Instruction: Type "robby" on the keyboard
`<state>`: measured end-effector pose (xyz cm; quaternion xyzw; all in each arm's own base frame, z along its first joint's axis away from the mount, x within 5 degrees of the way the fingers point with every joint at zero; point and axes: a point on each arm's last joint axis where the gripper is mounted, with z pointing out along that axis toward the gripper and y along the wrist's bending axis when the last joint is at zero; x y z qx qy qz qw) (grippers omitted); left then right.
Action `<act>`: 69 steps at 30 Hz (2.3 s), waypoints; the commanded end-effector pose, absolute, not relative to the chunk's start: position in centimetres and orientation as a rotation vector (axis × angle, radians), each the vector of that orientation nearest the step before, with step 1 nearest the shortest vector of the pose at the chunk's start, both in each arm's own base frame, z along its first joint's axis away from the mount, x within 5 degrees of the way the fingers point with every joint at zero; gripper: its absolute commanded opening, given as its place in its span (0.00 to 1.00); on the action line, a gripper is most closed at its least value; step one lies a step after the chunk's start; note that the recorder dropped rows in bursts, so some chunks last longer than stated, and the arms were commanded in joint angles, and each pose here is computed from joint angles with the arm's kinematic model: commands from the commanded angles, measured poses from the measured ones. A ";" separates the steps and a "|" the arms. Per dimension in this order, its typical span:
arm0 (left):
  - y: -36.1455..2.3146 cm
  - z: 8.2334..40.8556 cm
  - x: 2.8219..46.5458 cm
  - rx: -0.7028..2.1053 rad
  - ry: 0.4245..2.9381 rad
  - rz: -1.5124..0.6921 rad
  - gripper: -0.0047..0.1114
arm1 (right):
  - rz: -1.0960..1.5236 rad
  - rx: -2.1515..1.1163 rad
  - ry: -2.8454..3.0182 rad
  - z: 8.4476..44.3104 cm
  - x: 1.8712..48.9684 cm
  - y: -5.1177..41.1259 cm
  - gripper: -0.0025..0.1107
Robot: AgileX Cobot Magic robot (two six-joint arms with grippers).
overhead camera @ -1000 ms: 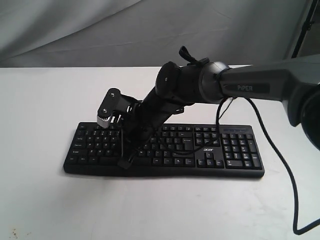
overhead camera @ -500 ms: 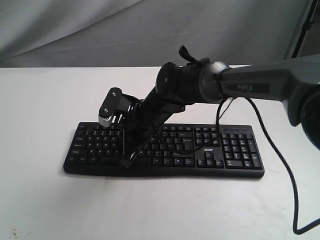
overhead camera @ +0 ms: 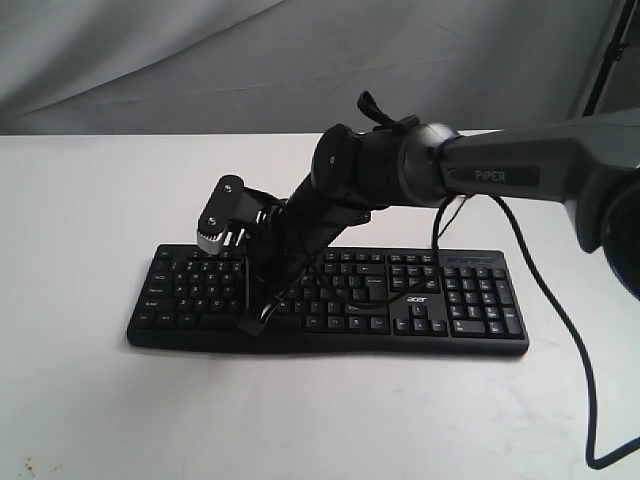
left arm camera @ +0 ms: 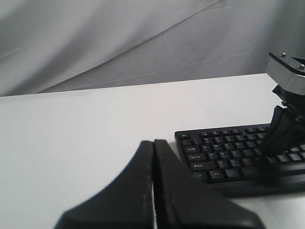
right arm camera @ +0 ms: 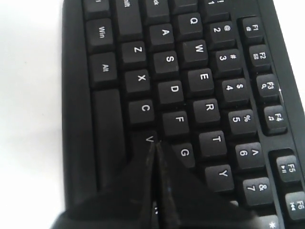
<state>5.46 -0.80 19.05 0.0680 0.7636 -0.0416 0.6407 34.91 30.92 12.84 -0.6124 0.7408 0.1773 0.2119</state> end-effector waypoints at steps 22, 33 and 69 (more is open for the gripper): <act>-0.8 19.0 5.5 0.161 1.736 -0.097 0.04 | 0.481 -1.679 2.059 12.9 35.2 30.7 0.02; -0.8 19.0 5.5 0.161 1.736 -0.097 0.04 | 0.481 -1.679 2.059 12.9 35.2 30.7 0.02; -0.8 19.0 5.5 0.161 1.736 -0.097 0.04 | 0.462 -1.695 2.041 13.4 35.3 30.7 0.02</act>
